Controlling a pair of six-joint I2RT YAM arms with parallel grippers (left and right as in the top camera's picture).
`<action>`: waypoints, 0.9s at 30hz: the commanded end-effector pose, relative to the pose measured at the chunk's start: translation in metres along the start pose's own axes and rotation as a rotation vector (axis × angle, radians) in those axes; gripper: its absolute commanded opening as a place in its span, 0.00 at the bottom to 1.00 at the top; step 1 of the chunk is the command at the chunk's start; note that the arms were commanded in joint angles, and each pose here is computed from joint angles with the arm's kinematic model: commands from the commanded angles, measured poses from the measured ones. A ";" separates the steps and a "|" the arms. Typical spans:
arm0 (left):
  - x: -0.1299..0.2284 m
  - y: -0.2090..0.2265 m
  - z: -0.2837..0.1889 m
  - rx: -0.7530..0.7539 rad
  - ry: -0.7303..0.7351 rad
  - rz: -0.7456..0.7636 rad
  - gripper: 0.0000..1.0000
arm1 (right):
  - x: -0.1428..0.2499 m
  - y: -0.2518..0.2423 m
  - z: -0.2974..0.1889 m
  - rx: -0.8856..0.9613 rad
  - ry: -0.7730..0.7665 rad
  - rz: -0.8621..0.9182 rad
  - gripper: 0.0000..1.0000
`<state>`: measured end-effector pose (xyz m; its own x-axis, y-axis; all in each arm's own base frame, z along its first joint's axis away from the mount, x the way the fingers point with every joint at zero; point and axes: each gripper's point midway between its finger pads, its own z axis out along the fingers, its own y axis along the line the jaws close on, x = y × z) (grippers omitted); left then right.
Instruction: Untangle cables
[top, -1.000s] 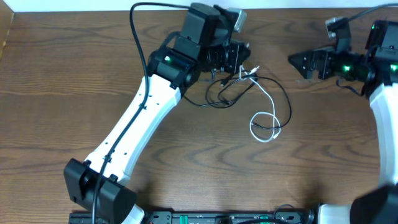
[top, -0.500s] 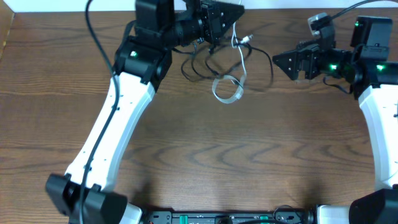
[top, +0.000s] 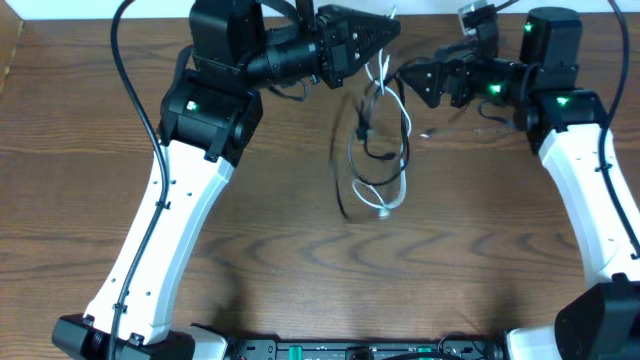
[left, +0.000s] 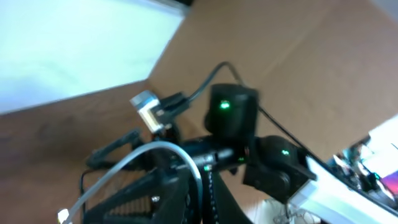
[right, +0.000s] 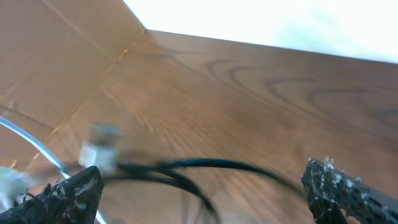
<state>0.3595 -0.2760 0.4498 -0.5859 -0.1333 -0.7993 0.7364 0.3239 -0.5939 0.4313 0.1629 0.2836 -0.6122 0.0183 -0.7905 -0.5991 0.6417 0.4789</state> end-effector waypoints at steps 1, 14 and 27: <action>-0.008 0.005 -0.003 -0.058 -0.030 0.024 0.07 | 0.000 0.013 0.004 -0.040 0.006 0.043 0.99; -0.008 0.005 -0.003 -0.058 -0.030 0.023 0.07 | 0.020 0.035 0.040 -0.110 0.075 0.049 0.99; -0.029 0.001 -0.006 -0.065 -0.114 0.038 0.07 | 0.084 0.005 0.096 -0.107 0.252 0.200 0.93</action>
<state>0.3761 -0.2693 0.4520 -0.5535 -0.1879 -0.8114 0.7115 0.3997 -0.5779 0.4243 0.2375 0.1982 -0.7968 -0.0607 -0.6012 -0.5262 0.5589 0.6409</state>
